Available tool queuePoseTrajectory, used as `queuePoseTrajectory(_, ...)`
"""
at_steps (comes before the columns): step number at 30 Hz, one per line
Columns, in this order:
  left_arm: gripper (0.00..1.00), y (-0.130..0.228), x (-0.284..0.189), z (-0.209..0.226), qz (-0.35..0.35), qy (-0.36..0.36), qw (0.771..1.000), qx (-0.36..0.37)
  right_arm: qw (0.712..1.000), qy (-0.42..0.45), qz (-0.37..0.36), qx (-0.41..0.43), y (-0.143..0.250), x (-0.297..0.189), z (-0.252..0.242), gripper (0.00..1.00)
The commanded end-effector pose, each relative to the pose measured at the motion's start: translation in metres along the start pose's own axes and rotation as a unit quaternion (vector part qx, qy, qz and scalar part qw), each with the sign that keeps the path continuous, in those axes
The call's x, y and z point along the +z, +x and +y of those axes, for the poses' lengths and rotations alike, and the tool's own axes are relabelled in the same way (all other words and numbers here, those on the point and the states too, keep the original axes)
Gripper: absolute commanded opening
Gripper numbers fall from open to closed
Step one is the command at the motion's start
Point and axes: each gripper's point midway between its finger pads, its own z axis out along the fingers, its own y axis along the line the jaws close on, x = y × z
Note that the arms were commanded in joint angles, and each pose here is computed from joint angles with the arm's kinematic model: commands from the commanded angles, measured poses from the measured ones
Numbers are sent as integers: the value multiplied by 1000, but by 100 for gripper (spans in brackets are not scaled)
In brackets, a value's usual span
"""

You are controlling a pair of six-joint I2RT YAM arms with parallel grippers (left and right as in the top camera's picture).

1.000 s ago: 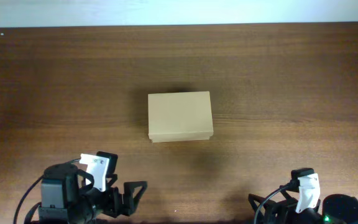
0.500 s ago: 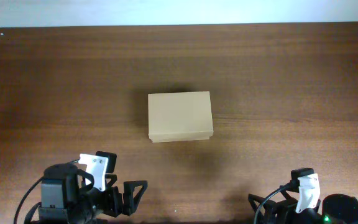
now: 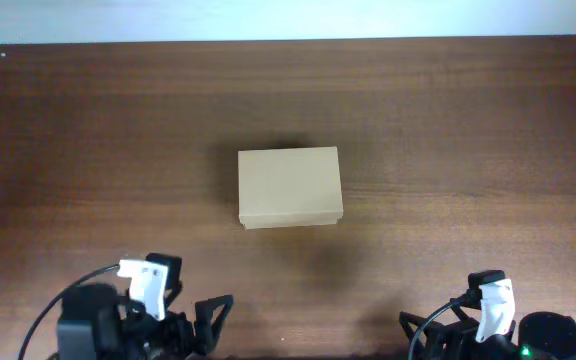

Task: Pack container

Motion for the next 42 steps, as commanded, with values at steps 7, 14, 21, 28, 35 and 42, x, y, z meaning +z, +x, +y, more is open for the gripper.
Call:
queuePoseTrajectory(7, 99, -62, -28, 15, -207, -106, 944, 234, 1000, -7, 0, -4, 1, 0, 2, 99)
queuePoseTrajectory(14, 99, -33, 23, 53, -160, -140, 921, 327, 1000, -7, 0, -4, 1, 0, 2, 99)
queuePoseTrajectory(21, 99, -9, 60, 77, -171, -132, 935, 282, 1000, -7, 0, -4, 1, 0, 2, 99)
queuePoseTrajectory(28, 99, 13, 86, 97, -140, -130, 953, 233, 1000, -7, 0, -4, 1, 0, 2, 99)
queuePoseTrajectory(35, 99, 21, 93, 102, -131, -126, 961, 210, 1000, -7, 0, -4, 1, 0, 2, 99)
queuePoseTrajectory(42, 99, 21, 93, 102, -131, -126, 961, 210, 1000, -7, 0, -4, 1, 0, 2, 99)
